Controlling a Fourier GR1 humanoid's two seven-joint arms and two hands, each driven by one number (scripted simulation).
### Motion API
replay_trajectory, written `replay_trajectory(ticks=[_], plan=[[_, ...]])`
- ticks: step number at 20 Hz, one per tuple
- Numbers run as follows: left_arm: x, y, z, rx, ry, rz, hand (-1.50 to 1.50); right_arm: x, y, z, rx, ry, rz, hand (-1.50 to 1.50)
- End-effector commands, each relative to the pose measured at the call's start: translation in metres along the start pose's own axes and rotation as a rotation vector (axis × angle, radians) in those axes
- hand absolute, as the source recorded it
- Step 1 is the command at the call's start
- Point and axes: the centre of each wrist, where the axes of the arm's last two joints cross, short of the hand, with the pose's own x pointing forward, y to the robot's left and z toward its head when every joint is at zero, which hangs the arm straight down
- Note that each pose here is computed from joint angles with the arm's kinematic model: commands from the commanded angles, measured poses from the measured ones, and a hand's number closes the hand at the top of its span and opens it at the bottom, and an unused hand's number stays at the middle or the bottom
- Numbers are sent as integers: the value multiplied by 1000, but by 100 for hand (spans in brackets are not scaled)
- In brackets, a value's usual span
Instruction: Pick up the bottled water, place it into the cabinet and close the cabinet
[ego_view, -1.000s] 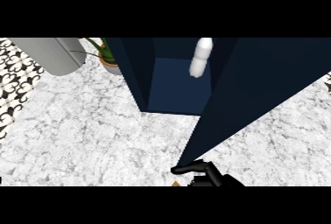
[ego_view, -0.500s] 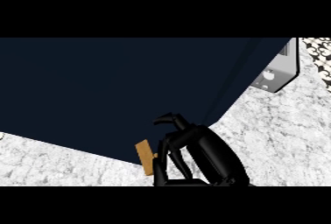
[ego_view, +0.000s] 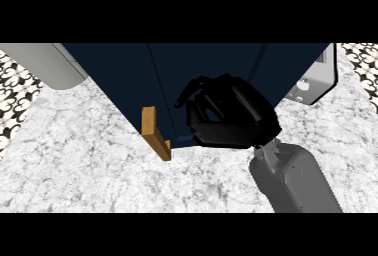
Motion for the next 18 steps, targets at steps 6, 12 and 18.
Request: replay_trajectory(ticks=[6, 12, 18], plan=[[7, 8, 7, 15, -4, -5, -150, 6, -55, -44, 59, 8, 20, 150], [19, 16, 18, 16, 2, 10, -150, 5, -47, -66, 73, 20, 38, 150], [18, 27, 16, 0, -2, 7, -150, 17, -35, -85, 123, 55, -38, 150]])
